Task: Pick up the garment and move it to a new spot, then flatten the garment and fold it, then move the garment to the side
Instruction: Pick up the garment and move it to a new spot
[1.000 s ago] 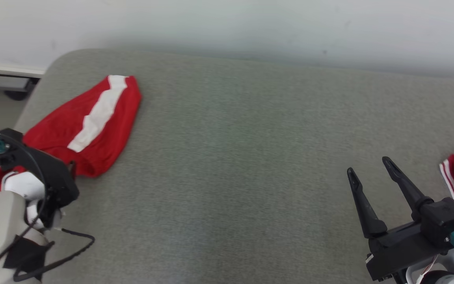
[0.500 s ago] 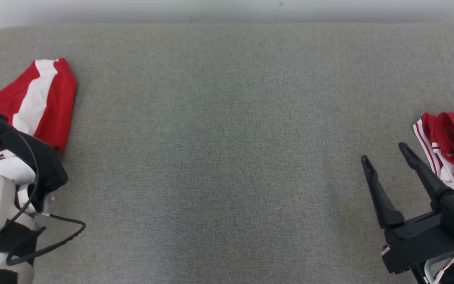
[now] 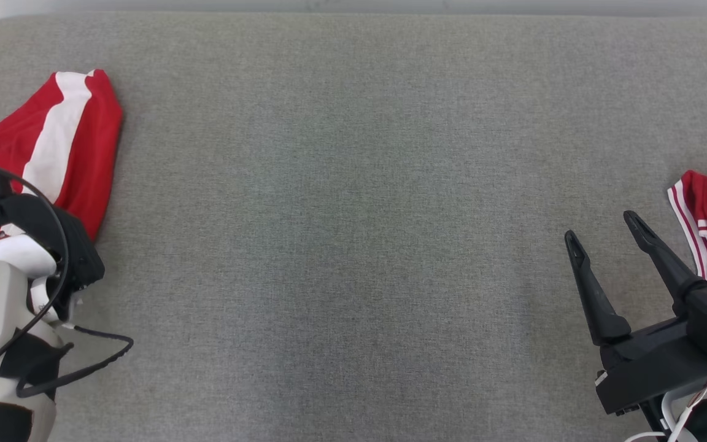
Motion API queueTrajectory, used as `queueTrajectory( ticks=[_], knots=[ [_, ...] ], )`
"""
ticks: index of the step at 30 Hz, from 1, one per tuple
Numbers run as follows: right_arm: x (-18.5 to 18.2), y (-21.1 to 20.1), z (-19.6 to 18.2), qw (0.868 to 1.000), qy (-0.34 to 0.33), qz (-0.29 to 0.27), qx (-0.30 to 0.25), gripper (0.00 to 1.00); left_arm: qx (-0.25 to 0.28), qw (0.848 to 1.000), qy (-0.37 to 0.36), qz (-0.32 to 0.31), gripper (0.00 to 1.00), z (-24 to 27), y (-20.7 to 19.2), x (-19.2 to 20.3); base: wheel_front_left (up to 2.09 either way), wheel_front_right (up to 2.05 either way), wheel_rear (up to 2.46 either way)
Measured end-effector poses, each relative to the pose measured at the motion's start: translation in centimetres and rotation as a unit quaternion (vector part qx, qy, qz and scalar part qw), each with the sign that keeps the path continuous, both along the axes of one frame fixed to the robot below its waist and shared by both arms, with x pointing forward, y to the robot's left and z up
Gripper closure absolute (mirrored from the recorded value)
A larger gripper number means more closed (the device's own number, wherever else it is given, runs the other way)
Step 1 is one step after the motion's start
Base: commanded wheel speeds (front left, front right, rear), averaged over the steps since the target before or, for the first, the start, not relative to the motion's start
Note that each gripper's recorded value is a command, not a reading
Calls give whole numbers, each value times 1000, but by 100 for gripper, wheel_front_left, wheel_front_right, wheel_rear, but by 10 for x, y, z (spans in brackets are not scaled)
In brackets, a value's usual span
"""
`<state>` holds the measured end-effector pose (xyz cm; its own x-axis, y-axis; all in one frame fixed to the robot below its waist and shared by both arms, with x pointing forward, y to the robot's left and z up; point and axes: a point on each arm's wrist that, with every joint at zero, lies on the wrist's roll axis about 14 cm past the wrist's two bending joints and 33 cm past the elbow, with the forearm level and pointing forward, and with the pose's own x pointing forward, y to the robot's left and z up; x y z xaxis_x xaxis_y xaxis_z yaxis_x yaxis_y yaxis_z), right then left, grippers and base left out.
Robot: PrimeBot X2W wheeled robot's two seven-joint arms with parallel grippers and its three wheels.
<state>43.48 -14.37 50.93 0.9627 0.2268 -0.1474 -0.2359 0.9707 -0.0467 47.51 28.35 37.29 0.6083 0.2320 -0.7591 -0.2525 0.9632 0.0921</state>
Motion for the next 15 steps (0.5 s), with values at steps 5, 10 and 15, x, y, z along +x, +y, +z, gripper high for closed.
queueTrajectory(
  ticks=[5,10,15],
  knots=[
    [3,8,0,1000,2,6,12,0,9,1000,-19,0,100,17,4,8,0,0,0],
    [4,16,3,1000,-1,11,29,0,23,999,-39,1,100,33,11,11,0,0,0],
    [0,19,6,999,-2,5,46,0,48,995,-86,-5,100,70,20,22,0,0,0]
  ],
)
